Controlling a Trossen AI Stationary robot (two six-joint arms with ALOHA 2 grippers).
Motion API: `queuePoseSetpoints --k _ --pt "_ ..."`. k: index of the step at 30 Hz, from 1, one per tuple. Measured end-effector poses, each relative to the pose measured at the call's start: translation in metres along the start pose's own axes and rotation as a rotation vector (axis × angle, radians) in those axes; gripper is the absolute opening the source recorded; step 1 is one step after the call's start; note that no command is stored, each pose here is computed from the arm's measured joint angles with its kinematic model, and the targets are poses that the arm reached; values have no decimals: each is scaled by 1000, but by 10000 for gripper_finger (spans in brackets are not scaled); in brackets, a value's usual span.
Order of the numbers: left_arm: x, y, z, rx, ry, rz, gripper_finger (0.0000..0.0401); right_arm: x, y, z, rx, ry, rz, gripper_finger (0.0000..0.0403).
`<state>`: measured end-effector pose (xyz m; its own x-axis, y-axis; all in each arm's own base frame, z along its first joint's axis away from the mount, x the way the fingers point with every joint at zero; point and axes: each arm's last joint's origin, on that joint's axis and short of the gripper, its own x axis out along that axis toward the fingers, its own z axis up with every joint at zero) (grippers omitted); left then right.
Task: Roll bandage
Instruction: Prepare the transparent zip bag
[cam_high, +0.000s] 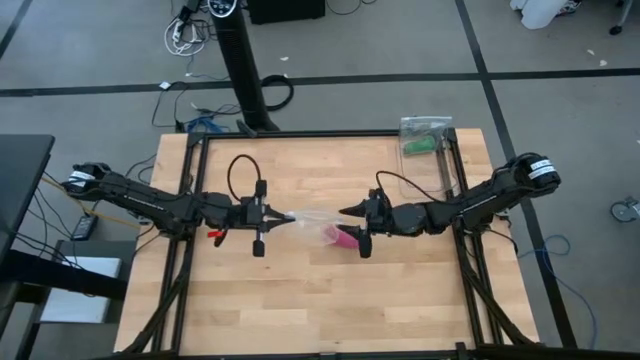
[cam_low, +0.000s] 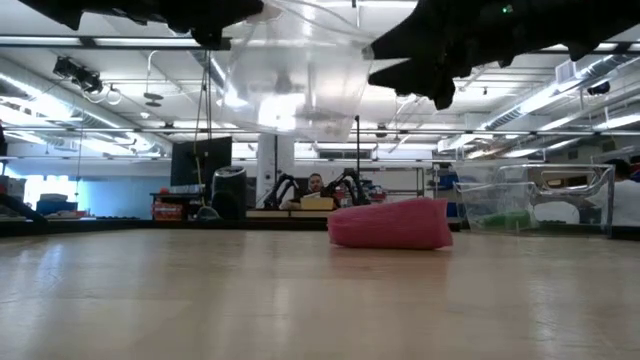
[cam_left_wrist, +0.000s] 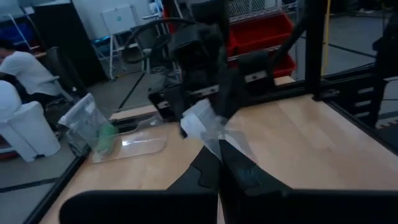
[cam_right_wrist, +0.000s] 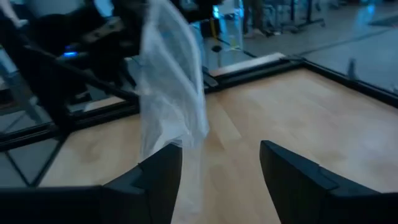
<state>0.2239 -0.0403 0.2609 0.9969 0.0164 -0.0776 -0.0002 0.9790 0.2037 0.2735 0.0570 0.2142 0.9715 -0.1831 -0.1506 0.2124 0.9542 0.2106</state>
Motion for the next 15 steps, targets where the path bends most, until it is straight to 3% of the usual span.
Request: queuePoseSetpoints --k 9,15 --pt "-2 1 3 12 -26 -3 1 -5 10 6 -50 -80 62 178" --pt "-2 1 4 12 -34 -1 1 -5 11 8 -36 -91 65 185"
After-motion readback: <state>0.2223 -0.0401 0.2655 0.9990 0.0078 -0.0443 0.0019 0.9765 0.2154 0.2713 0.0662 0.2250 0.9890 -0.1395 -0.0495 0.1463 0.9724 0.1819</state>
